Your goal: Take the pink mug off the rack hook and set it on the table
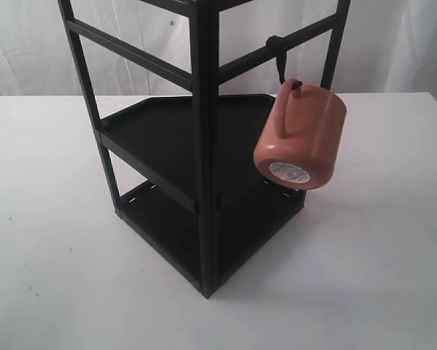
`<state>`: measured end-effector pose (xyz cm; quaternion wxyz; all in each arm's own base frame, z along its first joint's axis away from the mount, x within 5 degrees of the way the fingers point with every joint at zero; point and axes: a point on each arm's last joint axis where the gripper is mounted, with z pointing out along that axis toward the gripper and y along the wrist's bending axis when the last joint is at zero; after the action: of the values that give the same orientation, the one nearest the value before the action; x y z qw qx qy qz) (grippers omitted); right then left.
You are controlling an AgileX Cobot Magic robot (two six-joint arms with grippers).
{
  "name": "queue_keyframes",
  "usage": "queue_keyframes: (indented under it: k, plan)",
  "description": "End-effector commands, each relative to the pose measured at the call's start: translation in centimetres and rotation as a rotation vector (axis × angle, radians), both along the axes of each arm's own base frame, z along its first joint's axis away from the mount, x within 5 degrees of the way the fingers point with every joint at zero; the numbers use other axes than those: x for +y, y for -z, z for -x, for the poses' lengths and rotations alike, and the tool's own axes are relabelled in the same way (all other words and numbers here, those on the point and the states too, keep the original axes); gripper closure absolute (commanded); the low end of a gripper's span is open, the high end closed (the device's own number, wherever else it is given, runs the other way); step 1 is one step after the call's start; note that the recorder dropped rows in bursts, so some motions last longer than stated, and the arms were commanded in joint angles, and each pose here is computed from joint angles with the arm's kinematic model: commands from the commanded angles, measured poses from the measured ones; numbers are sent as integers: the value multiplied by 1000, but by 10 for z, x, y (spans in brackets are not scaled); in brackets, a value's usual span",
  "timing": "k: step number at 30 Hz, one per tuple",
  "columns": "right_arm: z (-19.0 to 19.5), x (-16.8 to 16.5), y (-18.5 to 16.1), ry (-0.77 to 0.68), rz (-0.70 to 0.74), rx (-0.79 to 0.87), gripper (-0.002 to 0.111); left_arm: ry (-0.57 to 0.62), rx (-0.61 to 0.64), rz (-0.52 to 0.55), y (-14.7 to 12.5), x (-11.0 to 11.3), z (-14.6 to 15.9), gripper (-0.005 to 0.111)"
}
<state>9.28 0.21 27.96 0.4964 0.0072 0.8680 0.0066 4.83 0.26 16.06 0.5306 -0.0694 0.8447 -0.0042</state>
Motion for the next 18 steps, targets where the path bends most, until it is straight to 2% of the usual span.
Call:
queue_keyframes:
  k: [1, 4, 7, 9, 11, 12, 13, 15, 18]
  plan:
    - [-16, 16, -9, -160, 4, 107, 108, 7, 11, 3, 3, -1, 0, 107]
    - [-25, 28, -13, -259, -50, 174, 108, 7, 11, 3, 3, -1, 0, 107]
    - [-26, 43, -22, -432, -100, 219, 108, 7, 11, 3, 3, -1, 0, 107]
    - [-26, 54, -33, -534, -174, 196, 108, 7, 11, 3, 3, -1, 0, 107]
    - [-26, 65, -57, -655, -245, 43, 108, 7, 11, 3, 3, -1, 0, 107]
    - [-28, 66, -64, -654, -263, -24, 108, 7, 11, 3, 3, -1, 0, 107]
    - [-32, 66, -77, -595, -366, -126, 108, 7, 11, 3, 3, -1, 0, 107]
    - [-35, 66, -86, -550, -505, -183, 108, 7, 11, 3, 3, -1, 0, 107]
    - [-35, 71, -83, -608, -513, -145, 108, 7, 11, 3, 3, -1, 0, 107]
